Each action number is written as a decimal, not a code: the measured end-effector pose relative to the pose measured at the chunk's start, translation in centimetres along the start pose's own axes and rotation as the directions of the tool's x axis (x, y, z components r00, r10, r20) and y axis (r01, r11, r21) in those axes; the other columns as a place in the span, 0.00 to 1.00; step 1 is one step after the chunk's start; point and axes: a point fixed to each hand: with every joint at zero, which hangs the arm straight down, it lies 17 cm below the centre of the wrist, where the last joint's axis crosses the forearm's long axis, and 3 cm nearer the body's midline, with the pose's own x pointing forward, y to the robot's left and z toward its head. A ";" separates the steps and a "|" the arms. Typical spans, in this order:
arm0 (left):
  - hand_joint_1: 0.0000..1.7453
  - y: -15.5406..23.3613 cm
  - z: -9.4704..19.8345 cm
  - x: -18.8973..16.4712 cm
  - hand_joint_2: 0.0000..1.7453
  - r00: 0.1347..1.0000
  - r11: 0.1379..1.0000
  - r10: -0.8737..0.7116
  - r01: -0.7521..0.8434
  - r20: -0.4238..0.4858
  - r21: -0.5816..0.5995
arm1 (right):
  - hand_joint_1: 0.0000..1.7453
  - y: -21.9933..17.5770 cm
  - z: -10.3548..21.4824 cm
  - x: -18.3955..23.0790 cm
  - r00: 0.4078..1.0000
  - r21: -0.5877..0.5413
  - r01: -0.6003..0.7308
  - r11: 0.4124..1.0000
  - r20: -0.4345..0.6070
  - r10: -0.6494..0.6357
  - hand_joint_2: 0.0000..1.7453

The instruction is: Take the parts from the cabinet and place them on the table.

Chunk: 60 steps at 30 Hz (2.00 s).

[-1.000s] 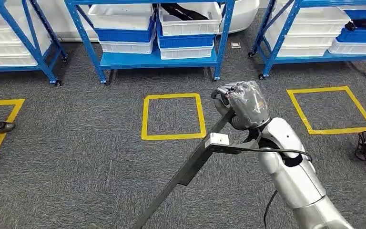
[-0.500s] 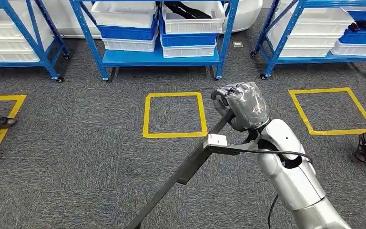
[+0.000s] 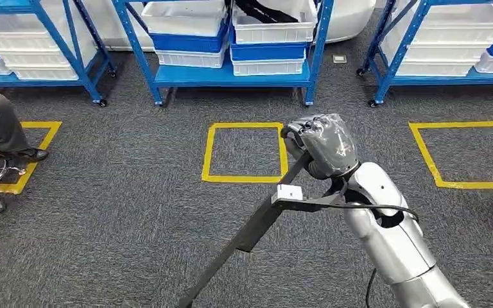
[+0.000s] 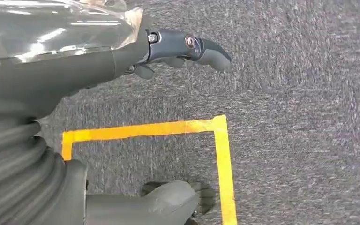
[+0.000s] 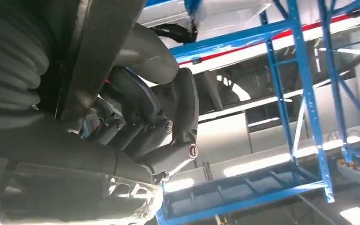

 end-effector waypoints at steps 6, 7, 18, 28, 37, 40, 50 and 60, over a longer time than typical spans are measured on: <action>0.00 0.1 0.0 0.0 1.00 1.000 1.000 0.002 -0.002 -0.001 0.002 | 0.97 0.2 -0.1 0.2 1.000 0.003 -0.002 1.000 0.004 0.002 1.00; 0.00 0.3 -0.2 0.2 1.00 1.000 1.000 0.002 -0.002 0.003 0.004 | 0.97 0.1 -0.1 0.1 1.000 0.001 -0.004 1.000 0.002 0.004 1.00; 0.00 -0.5 0.1 0.1 1.00 1.000 1.000 0.001 -0.001 -0.004 -0.015 | 0.97 1.3 1.1 0.1 1.000 0.026 -0.010 1.000 -0.016 0.010 1.00; 0.00 -0.2 0.1 -0.3 1.00 1.000 1.000 -0.001 0.001 -0.015 -0.011 | 0.97 1.4 0.7 0.6 1.000 0.024 -0.014 1.000 -0.008 0.014 1.00; 0.00 0.7 -0.5 0.3 1.00 1.000 1.000 -0.026 0.026 0.001 -0.008 | 0.97 1.3 -1.1 1.7 1.000 0.024 -0.002 1.000 0.021 0.001 1.00; 0.00 0.8 -1.1 1.5 1.00 0.999 0.999 -0.036 0.037 0.026 -0.012 | 0.97 0.7 -1.9 1.8 1.000 0.010 -0.010 1.000 0.028 0.009 1.00; 0.00 1.2 -1.7 3.0 1.00 0.997 0.998 -0.064 0.065 0.047 -0.011 | 0.97 1.7 -1.3 1.9 1.000 0.039 -0.023 0.999 0.017 0.022 1.00; 0.00 0.0 -1.6 3.0 1.00 0.994 0.993 -0.100 0.103 0.042 -0.062 | 0.97 0.7 -2.5 1.6 0.999 0.042 -0.016 0.999 0.028 0.015 1.00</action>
